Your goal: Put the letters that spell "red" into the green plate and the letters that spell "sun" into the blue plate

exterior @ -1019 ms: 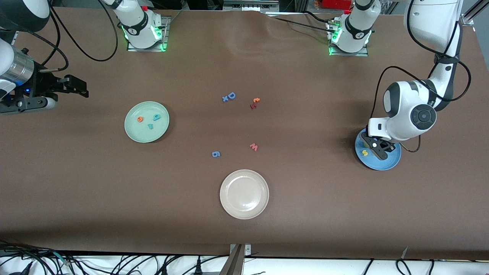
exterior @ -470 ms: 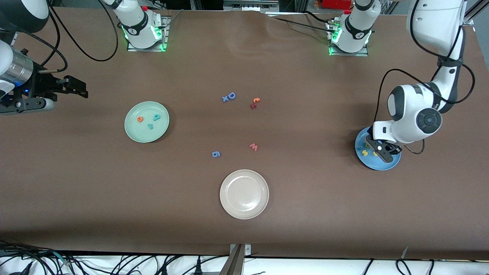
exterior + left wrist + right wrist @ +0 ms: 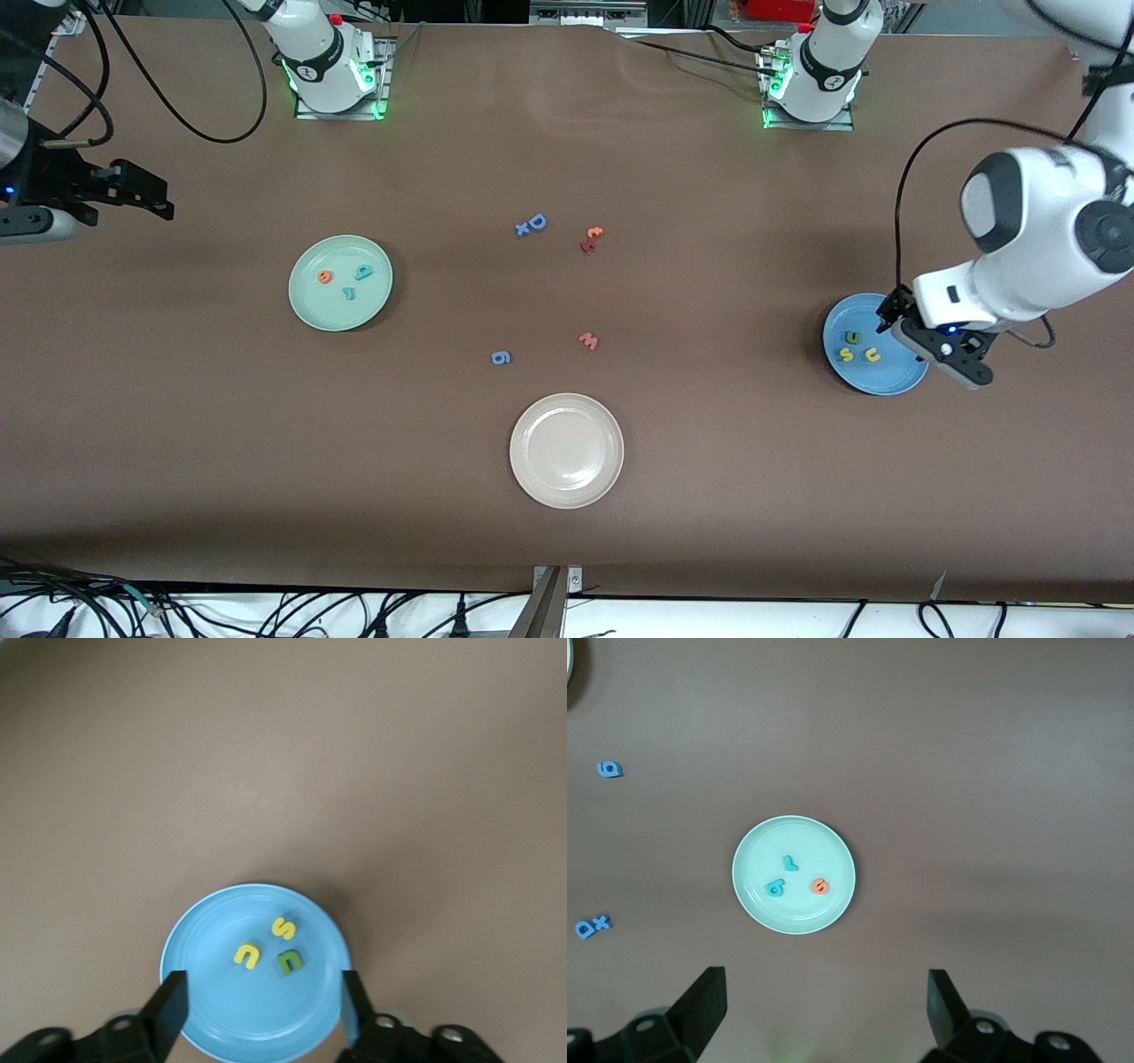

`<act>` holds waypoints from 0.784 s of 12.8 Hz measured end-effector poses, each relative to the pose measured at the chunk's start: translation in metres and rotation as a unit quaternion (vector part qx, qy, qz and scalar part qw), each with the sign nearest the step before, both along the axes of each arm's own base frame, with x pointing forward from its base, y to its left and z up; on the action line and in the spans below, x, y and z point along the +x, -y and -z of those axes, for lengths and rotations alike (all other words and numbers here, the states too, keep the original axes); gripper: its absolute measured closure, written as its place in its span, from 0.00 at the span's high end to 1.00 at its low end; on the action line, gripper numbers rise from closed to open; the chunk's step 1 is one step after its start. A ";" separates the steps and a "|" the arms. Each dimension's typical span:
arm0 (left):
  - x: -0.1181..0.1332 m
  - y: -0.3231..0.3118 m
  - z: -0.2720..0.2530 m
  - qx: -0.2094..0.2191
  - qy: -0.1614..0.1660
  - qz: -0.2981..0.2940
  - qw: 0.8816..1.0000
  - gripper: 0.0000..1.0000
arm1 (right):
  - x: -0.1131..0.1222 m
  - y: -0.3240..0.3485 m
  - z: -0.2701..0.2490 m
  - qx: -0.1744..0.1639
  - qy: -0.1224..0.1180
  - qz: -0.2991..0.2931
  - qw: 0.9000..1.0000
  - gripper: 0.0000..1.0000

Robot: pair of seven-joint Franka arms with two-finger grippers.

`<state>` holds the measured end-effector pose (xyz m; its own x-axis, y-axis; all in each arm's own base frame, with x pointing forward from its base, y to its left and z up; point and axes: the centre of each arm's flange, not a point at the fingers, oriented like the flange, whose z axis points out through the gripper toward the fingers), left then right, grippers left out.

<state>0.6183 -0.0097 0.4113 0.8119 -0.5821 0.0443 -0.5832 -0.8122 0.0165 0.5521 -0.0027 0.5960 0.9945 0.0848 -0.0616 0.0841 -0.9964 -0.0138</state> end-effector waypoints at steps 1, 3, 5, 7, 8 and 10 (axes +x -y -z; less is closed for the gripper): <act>-0.006 0.005 -0.023 -0.011 0.010 -0.014 1.000 0.91 | -0.003 0.000 -0.007 0.000 0.005 0.000 1.000 1.00; -0.017 0.013 -0.060 -0.032 0.023 -0.059 0.998 1.00 | -0.005 0.000 -0.014 0.000 0.013 0.000 1.000 1.00; -0.029 0.010 -0.088 -0.043 0.021 -0.103 0.994 1.00 | -0.005 0.000 -0.015 0.000 0.013 0.001 1.000 1.00; -0.036 -0.008 -0.112 -0.044 0.033 -0.142 0.988 1.00 | -0.005 0.004 -0.015 0.000 0.013 0.004 1.000 1.00; -0.037 -0.017 -0.119 -0.034 0.040 -0.149 0.987 1.00 | -0.005 0.009 -0.015 0.000 0.013 0.009 1.000 1.00; -0.036 -0.023 -0.129 0.008 0.056 -0.145 0.988 1.00 | -0.005 0.017 -0.015 0.000 0.013 0.016 1.000 1.00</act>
